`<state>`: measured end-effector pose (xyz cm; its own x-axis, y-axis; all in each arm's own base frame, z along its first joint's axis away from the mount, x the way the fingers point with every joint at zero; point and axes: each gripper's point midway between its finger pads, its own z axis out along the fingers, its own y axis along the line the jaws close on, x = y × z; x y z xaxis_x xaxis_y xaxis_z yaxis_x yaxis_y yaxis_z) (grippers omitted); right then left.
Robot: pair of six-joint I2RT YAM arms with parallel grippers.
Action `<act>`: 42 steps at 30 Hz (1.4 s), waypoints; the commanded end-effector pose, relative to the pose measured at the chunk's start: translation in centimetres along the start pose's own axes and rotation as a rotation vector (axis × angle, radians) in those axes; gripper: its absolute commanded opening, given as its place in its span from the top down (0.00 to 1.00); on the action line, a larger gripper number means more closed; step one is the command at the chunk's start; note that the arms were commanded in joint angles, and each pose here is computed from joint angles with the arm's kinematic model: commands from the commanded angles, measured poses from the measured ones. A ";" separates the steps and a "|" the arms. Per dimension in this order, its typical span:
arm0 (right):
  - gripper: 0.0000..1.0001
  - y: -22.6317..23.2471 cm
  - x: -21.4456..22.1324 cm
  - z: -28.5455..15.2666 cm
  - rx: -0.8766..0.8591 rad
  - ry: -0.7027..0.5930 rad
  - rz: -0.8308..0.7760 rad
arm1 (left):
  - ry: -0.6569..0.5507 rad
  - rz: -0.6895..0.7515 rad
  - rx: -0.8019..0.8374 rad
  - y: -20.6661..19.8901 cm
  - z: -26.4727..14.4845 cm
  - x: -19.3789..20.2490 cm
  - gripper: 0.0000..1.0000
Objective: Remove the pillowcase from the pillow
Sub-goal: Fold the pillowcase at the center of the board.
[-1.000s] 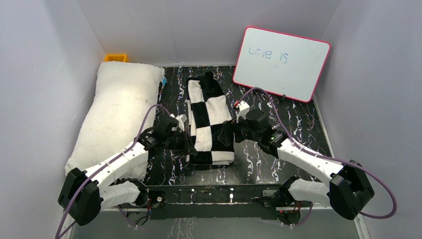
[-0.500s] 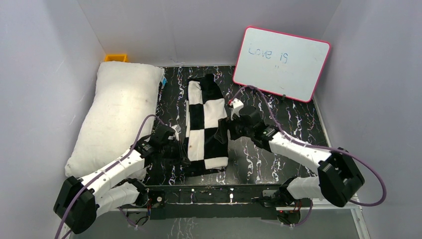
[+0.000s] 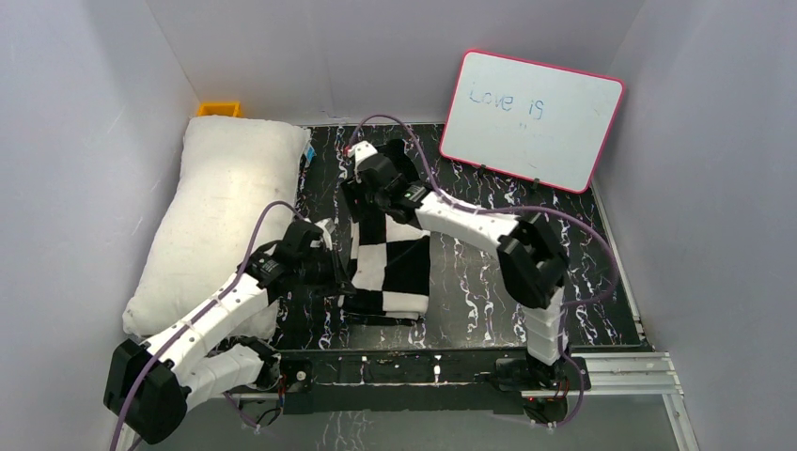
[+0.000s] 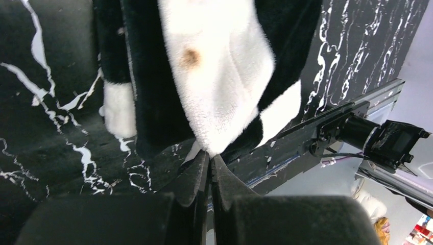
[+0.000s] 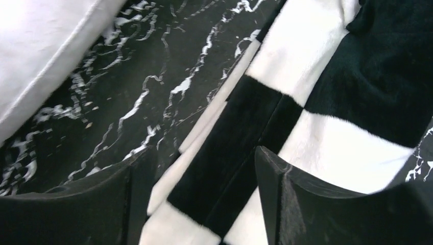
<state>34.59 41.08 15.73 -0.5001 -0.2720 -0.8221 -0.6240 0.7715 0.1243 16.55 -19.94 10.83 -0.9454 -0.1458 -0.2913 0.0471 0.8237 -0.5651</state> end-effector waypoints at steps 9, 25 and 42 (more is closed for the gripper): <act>0.35 -3.4 3.2 6.4 0.228 0.152 -0.078 | 0.053 -0.041 0.021 1.7 0.1 2.4 1.00; 1.00 -2.4 -0.9 6.0 0.209 0.069 -0.087 | 0.006 0.012 -0.008 1.3 -1.1 0.3 1.00; 0.78 0.1 -0.3 9.2 0.074 0.089 -0.022 | 0.002 -0.145 -0.474 10.6 0.6 0.0 1.00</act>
<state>40.68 45.40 12.90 -0.5108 -0.3478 -0.7862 -0.5655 0.8247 0.0026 17.89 -14.39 6.53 -0.9424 -0.2201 -0.2518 -0.1292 0.9341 -0.3328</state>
